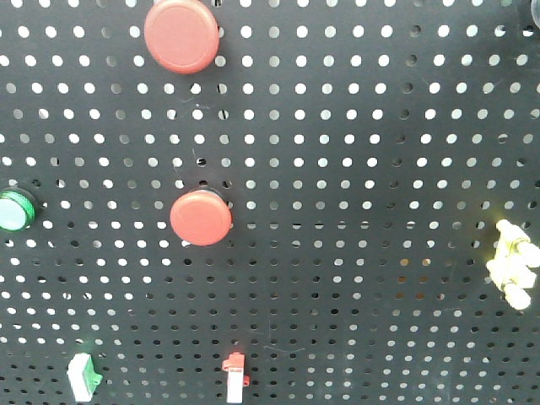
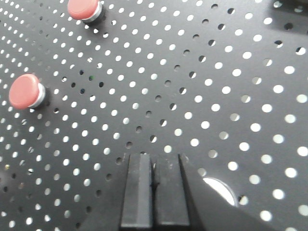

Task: Rotate knob clockwise with right arm
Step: 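Move the right gripper across the pegboard toward the silver knob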

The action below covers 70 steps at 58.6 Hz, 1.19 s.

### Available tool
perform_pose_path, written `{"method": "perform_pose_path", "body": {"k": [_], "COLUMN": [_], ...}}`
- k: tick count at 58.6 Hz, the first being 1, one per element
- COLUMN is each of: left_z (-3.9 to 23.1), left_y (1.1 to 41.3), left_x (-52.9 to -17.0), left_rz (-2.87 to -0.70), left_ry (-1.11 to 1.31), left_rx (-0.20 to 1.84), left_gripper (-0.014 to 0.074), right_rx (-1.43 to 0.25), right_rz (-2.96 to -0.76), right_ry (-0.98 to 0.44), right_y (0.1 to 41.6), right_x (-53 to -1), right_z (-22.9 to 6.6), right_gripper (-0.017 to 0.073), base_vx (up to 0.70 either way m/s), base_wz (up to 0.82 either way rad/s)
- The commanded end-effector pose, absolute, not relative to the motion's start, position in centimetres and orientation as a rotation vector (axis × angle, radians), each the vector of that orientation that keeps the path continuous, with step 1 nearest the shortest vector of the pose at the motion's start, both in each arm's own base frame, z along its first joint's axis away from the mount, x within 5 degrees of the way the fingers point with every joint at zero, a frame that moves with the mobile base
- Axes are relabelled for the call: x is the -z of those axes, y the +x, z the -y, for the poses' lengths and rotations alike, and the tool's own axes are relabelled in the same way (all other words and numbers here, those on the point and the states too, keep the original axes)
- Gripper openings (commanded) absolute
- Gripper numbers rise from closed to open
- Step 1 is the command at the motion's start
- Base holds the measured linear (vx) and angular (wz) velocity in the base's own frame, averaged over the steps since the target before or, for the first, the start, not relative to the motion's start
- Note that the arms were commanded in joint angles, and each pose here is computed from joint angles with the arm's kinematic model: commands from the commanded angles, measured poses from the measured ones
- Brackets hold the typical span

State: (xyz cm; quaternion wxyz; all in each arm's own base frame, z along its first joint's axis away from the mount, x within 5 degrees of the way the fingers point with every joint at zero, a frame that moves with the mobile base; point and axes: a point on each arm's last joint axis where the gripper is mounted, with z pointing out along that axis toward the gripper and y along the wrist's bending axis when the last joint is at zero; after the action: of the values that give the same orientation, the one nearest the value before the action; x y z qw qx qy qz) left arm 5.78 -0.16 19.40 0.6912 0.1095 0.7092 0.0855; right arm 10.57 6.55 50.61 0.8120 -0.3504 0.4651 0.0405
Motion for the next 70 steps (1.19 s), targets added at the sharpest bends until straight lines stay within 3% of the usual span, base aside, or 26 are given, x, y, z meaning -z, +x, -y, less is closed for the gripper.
{"method": "perform_pose_path", "body": {"k": [1, 10, 23, 34, 56, 70], "left_z": [0.3, 0.3, 0.3, 0.3, 0.3, 0.3], "left_y": [5.9, 5.9, 5.9, 5.9, 5.9, 5.9], "left_x": [-19.5, -19.5, -19.5, -19.5, -19.5, -19.5], "left_rz": [-1.529, -1.529, -1.529, -1.529, -1.529, -1.529], "left_ry": [0.240, 0.240, 0.240, 0.240, 0.240, 0.240], "left_rx": [-0.178, -0.178, -0.178, -0.178, -0.178, -0.178], "left_gripper": [-0.0006, -0.0006, -0.0006, -0.0006, -0.0006, -0.0006], "right_rx": [-0.063, -0.005, 0.213, 0.408, 0.390, 0.336], "right_rz": [-0.976, -0.892, -0.925, -1.107, -0.963, -1.002], "right_ry": [-0.701, -0.660, -0.451, -0.545, -0.417, -0.394], "right_y": [10.4, 10.5, 11.7, 12.1, 5.2, 6.4], "right_x": [-51.5, -52.3, -52.9, -51.4, -52.9, -52.7], "right_z": [-6.2, -5.9, -3.7, -2.9, -0.8, -1.1], "right_gripper": [-0.0008, -0.0008, -0.0006, -0.0004, -0.0004, -0.0004], "base_vx": [0.00, 0.00, 0.00, 0.00, 0.00, 0.00], "base_wz": [0.00, 0.00, 0.00, 0.00, 0.00, 0.00]}}
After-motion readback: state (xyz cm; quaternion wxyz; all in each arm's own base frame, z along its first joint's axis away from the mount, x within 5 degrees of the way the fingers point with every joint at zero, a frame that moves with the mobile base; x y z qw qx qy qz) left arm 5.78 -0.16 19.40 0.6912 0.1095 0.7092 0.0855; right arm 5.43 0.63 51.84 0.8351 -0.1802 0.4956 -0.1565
